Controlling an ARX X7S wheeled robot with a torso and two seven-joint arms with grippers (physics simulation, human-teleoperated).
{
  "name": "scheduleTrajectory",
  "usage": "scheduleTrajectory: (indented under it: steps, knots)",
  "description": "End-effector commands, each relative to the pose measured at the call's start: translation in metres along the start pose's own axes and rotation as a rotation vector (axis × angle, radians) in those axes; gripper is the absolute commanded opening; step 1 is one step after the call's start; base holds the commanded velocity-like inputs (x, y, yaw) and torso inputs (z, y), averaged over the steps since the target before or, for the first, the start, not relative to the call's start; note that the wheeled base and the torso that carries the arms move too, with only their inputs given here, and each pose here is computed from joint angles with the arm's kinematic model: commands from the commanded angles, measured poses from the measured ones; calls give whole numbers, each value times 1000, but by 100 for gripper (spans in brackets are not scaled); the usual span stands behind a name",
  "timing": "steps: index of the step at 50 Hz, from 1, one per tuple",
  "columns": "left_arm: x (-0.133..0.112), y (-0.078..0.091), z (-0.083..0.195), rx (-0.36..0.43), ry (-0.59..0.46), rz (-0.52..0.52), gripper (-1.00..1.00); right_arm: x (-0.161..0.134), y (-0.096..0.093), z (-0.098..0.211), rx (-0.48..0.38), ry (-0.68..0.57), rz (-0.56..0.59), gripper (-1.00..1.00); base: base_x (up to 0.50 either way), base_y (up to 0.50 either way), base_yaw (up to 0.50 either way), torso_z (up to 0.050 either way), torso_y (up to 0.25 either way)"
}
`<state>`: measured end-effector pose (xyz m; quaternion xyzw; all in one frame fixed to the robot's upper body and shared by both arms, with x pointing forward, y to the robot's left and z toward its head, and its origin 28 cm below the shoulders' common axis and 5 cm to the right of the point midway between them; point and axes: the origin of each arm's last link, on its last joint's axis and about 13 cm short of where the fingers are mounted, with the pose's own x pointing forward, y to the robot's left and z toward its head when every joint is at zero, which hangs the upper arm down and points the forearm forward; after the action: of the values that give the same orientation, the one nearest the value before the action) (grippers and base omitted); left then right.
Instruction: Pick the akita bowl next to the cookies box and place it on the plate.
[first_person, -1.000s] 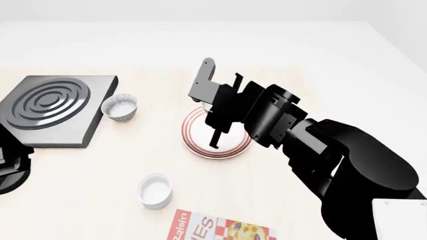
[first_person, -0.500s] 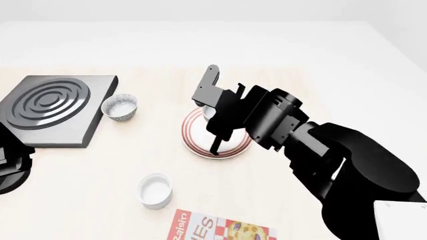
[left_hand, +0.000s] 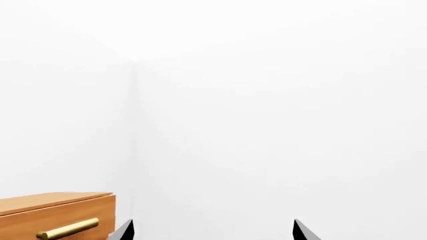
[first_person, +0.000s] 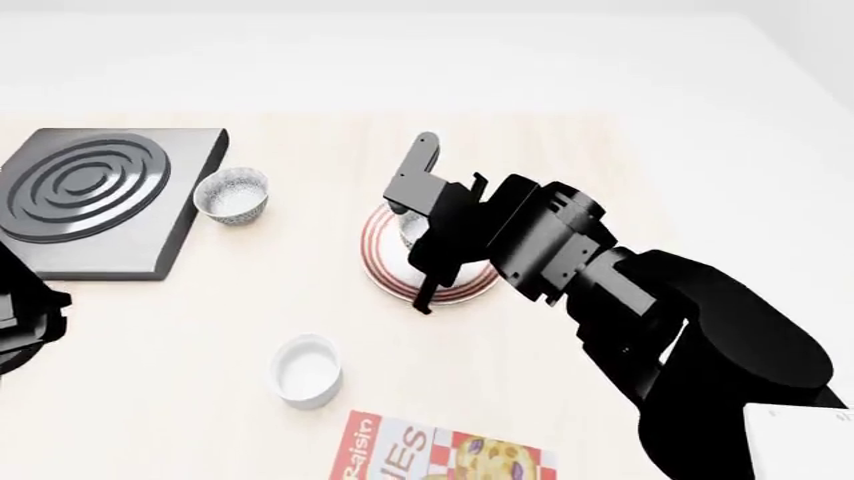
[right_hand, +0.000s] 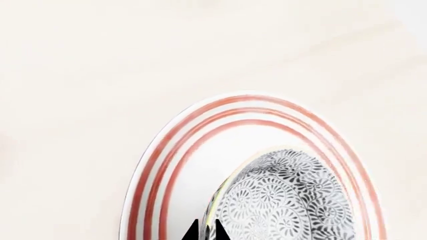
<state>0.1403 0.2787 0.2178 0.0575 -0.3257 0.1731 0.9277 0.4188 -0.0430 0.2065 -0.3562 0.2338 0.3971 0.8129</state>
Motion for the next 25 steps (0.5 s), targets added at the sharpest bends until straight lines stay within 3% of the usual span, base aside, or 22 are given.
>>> scheduleTrajectory:
  steps: [1, 21, 22, 25]
  knots:
    - [0, 1, 0, -20, -4, 13, 100, -1, -1, 4, 8, -38, -6, -100, 0, 0, 0, 0, 0]
    - [0, 1, 1, -24, -7, 16, 100, 0, -2, 3, 3, -38, -40, -100, 0, 0, 0, 0, 0]
    - [0, 1, 1, -23, -7, 16, 100, -1, -2, 3, 7, -41, -35, 100, 0, 0, 0, 0, 0]
    - [0, 2, 1, -25, -7, 18, 100, -1, -2, 4, 7, -45, -32, 100, 0, 0, 0, 0, 0]
